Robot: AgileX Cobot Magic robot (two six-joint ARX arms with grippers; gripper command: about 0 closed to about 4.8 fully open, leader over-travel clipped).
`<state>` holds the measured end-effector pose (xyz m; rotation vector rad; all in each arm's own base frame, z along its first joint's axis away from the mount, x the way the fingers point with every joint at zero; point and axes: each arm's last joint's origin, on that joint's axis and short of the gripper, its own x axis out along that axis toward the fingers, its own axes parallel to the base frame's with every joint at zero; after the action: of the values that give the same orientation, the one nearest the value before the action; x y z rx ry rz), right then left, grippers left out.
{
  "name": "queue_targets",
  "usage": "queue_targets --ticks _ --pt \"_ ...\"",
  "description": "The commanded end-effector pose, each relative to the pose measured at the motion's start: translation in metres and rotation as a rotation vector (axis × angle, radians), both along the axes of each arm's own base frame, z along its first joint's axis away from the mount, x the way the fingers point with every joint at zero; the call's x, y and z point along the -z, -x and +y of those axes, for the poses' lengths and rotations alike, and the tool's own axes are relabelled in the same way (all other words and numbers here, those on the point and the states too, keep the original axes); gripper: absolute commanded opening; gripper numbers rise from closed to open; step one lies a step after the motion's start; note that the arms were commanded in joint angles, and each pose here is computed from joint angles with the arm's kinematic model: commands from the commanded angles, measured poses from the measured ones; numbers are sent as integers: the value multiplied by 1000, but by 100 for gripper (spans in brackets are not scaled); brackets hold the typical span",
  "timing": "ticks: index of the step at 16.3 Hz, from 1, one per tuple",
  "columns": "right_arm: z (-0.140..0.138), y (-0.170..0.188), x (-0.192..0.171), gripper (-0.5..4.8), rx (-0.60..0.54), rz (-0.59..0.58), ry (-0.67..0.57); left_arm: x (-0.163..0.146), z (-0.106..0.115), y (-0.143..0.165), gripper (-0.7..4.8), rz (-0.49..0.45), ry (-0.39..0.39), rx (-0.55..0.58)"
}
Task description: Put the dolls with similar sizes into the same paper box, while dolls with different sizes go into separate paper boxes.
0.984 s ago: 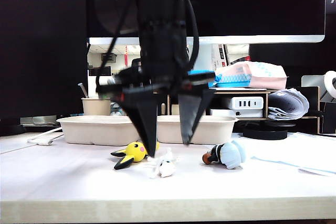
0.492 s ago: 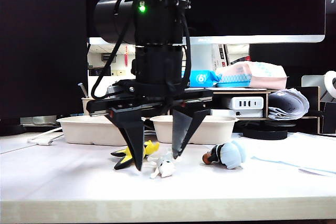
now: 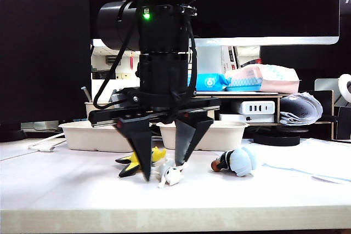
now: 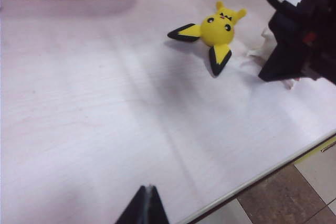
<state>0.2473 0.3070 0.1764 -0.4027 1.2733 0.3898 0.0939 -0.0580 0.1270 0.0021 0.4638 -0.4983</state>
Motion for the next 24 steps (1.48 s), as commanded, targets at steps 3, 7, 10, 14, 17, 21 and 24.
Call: queue_targets --ticks 3,7,10,14,17,21,24 --pt "0 0 -1 158 4 -7 1 -3 -4 3 -5 -23 19 48" --pt "0 0 1 130 5 -2 8 -8 -5 6 -5 -71 52 70" --pt "1 -1 3 70 5 0 10 -8 -5 6 -5 -71 51 70" --pt "2 -2 1 8 6 -11 -3 -8 -5 6 -5 -74 54 72" --pt "-1 -3 -5 8 0 -20 -11 -11 -5 7 -5 -99 71 72" --pt "-7 -7 -37 8 -10 -156 -62 -22 -2 11 -5 -202 141 72" --pt "-26 -37 -64 7 65 -305 -171 -28 0 14 -5 -268 185 72"
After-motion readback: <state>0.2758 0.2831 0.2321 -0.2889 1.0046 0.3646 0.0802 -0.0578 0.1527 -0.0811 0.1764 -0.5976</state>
